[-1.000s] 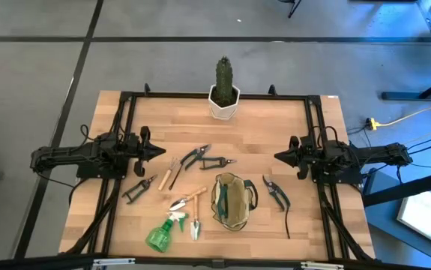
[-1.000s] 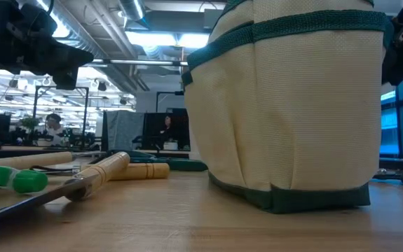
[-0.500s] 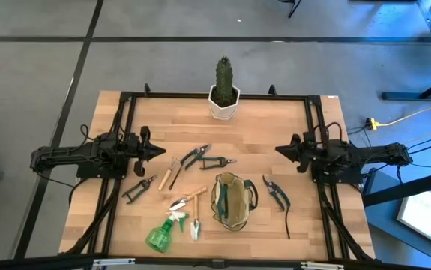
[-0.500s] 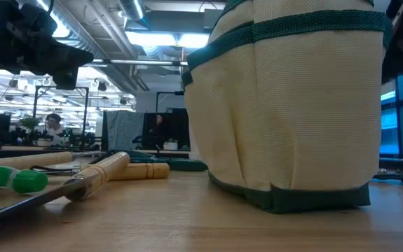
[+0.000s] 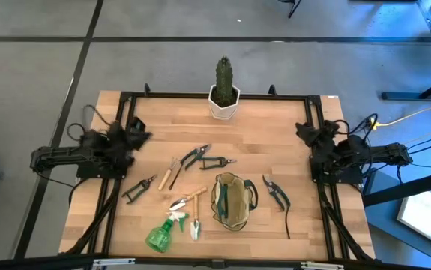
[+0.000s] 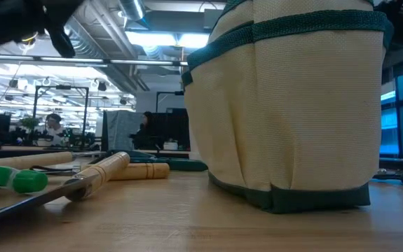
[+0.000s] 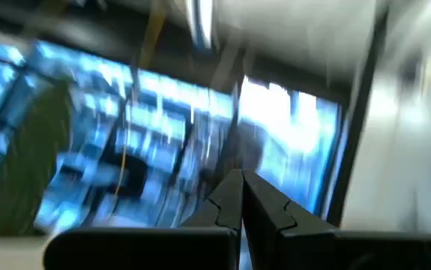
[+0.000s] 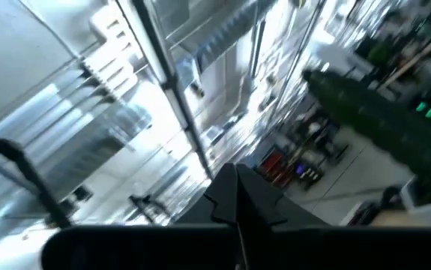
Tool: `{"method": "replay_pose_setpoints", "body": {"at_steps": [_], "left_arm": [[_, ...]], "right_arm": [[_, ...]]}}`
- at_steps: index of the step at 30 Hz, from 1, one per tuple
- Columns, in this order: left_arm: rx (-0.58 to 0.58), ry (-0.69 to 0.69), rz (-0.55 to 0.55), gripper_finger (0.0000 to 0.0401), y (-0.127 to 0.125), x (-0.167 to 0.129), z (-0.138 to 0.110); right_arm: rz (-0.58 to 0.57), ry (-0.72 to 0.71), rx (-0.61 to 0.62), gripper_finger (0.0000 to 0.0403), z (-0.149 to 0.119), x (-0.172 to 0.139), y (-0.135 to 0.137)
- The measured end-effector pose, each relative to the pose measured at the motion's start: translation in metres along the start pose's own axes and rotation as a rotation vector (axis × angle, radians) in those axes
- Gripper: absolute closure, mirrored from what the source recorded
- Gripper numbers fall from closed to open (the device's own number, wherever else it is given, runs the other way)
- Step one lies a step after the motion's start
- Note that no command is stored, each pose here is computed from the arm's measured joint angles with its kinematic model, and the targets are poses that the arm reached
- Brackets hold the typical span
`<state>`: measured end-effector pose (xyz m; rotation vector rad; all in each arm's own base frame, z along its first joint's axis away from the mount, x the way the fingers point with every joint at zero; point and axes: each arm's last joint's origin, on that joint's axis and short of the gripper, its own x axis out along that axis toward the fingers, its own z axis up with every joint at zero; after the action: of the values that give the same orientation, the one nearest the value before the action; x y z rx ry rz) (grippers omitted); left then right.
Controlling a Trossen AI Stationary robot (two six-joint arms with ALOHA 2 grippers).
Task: Pick & Place Garden tools in Gardening bag
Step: Put the bottom green shears into the green gardening bag
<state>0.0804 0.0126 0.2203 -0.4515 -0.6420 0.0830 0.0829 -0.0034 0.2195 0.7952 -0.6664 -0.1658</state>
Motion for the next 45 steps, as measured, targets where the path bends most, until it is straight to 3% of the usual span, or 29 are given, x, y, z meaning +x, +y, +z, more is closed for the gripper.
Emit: {"method": "replay_pose_setpoints", "body": {"at_steps": [3, 5, 7, 14, 21, 24, 31, 39, 42, 45], "left_arm": [[-0.296, -0.21, 0.025, 0.04, -0.003, -0.001, 0.016], [-0.372, -0.283, 0.003, 0.04, -0.005, -0.003, 0.022], [-0.379, -0.288, -0.008, 0.04, -0.007, -0.002, 0.025], [-0.352, -0.195, -0.108, 0.04, -0.023, 0.013, 0.043], [-0.305, -0.018, -0.107, 0.04, -0.032, 0.039, 0.048], [-0.3, 0.041, -0.111, 0.04, -0.033, 0.048, 0.044], [-0.339, 0.128, -0.091, 0.04, -0.03, 0.059, 0.033], [-0.34, 0.161, -0.105, 0.04, -0.029, 0.061, 0.03], [-0.35, 0.174, -0.12, 0.04, -0.03, 0.061, 0.03], [-0.372, 0.186, -0.132, 0.04, -0.03, 0.061, 0.029]], "right_arm": [[-0.014, -0.044, 0.014, 0.0402, 0.003, 0.0, 0.001], [-0.017, -0.057, 0.092, 0.0402, 0.004, 0.0, 0.001], [0.006, -0.058, 0.14, 0.0402, 0.005, 0.0, 0.002], [0.097, 0.003, 0.14, 0.0391, 0.009, 0.003, 0.012], [0.034, 0.124, 0.112, 0.0311, 0.022, 0.025, 0.037], [-0.036, 0.274, 0.123, 0.0265, 0.023, 0.04, 0.05], [-0.357, 0.811, 0.166, 0.0193, 0.013, 0.071, 0.075], [-0.729, 1.527, 0.122, 0.0208, -0.048, 0.078, 0.089], [-0.85, 1.665, 0.063, 0.0219, -0.072, 0.062, 0.093], [-0.922, 1.699, 0.005, 0.0223, -0.092, 0.045, 0.099]]}}
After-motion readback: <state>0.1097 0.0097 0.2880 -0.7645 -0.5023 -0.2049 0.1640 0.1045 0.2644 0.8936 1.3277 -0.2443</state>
